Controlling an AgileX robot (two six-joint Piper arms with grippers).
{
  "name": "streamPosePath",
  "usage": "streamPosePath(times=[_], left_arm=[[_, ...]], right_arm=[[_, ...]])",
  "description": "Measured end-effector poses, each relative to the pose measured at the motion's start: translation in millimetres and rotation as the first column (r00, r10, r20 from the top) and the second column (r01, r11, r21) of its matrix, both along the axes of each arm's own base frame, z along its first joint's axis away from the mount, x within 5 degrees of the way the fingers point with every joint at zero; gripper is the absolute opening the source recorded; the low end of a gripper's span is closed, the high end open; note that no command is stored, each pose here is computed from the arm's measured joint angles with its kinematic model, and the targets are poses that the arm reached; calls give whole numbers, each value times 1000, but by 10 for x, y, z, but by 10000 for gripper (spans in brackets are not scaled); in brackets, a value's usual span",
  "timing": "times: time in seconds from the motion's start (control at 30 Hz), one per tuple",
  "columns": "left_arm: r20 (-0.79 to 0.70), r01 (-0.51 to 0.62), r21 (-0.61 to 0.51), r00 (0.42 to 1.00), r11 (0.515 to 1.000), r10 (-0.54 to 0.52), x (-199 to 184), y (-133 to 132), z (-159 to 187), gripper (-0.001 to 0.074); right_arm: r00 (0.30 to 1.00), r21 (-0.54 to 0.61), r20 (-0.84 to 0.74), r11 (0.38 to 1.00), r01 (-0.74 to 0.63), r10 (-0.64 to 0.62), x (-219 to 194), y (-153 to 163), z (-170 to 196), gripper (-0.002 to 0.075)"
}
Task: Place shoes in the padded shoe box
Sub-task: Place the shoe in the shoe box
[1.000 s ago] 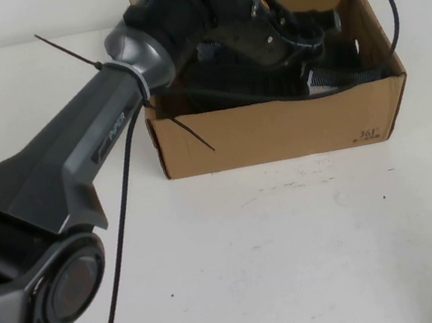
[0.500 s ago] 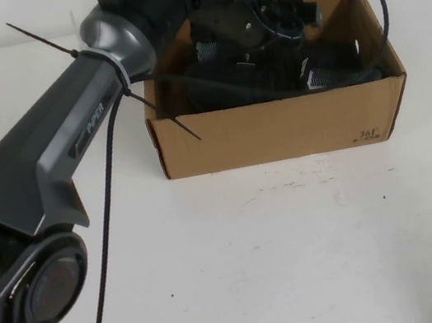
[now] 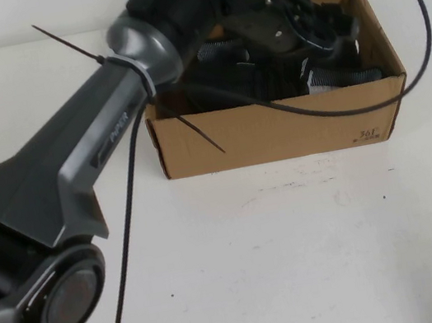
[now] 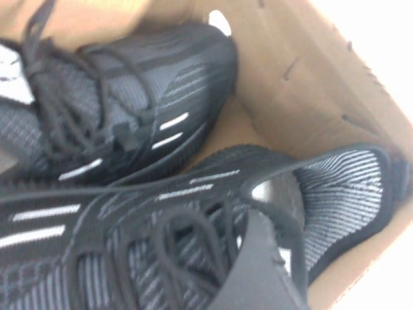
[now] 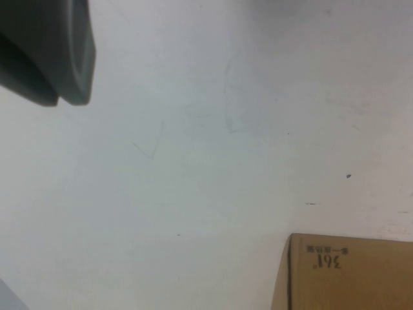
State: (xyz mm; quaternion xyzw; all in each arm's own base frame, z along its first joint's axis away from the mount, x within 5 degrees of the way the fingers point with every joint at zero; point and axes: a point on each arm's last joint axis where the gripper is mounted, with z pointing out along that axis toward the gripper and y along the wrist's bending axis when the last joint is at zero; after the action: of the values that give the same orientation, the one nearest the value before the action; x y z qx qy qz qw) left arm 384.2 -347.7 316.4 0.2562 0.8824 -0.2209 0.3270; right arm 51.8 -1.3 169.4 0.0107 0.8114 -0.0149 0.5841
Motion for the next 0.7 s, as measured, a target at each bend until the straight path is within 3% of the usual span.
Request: streamPosePath(times=[0.7], left_arm=[[101, 91, 142, 989, 986, -106, 49, -101, -240, 371]], right_arm=[[1000, 0, 0, 1000, 0, 0, 0, 0, 0, -8]])
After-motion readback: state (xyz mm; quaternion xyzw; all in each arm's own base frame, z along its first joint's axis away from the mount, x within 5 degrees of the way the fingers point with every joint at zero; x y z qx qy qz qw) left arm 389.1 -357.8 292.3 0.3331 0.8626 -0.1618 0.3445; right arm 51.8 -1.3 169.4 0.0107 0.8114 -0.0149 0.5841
